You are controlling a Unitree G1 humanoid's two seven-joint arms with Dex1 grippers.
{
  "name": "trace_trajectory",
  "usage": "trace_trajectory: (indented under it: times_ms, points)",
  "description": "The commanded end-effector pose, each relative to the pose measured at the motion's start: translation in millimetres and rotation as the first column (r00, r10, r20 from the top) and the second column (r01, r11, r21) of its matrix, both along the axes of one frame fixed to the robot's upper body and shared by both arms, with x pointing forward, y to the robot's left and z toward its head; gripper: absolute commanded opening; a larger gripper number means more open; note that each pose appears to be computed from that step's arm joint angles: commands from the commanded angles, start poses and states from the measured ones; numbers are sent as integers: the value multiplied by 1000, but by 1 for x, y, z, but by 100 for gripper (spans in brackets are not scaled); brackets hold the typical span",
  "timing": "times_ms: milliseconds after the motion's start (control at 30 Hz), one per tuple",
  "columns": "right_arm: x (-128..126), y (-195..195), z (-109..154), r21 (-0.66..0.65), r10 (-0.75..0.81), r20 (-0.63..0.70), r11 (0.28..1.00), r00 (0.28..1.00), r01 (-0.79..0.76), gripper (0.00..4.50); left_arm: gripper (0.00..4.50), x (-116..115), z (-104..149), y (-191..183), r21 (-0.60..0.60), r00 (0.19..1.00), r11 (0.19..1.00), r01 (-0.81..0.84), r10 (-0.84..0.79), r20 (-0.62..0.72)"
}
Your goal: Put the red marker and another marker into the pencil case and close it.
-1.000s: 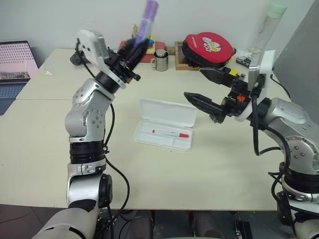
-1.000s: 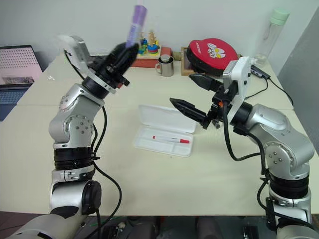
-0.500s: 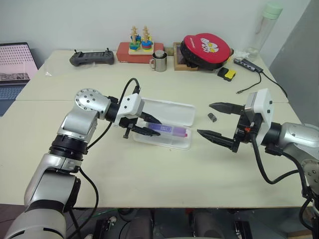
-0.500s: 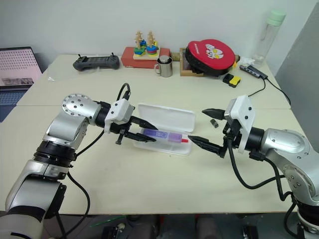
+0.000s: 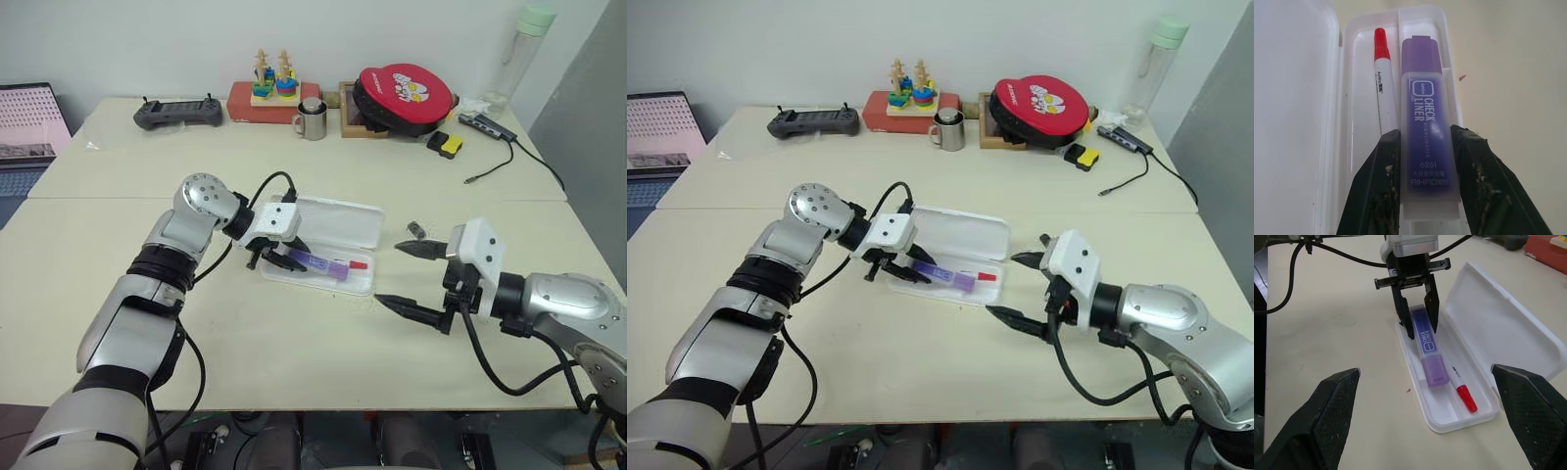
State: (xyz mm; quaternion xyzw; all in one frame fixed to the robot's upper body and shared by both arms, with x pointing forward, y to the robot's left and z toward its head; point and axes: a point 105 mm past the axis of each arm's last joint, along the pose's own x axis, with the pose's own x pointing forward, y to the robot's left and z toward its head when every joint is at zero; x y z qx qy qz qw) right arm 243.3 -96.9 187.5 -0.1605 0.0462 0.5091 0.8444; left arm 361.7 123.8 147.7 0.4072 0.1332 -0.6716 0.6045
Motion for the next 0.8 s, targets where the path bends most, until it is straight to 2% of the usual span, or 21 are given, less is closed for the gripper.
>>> trace_trajectory:
  times_ms: [33,200,500,800]
  points:
    - [-4,4,8,5,9,45,1000,999,-10,450,122,2,7,4,17,999,1000,6,-7,38]
    - [-5,5,6,10,9,38,1000,999,-9,450,122,2,24,4,-70,999,997,-9,11,32]
    - [-5,8,5,18,25,30,1000,999,-25,450,122,-2,15,23,-8,1000,1000,-22,22,20]
    - [-2,11,8,22,32,41,999,999,-33,450,122,1,0,21,31,999,999,-37,37,27]
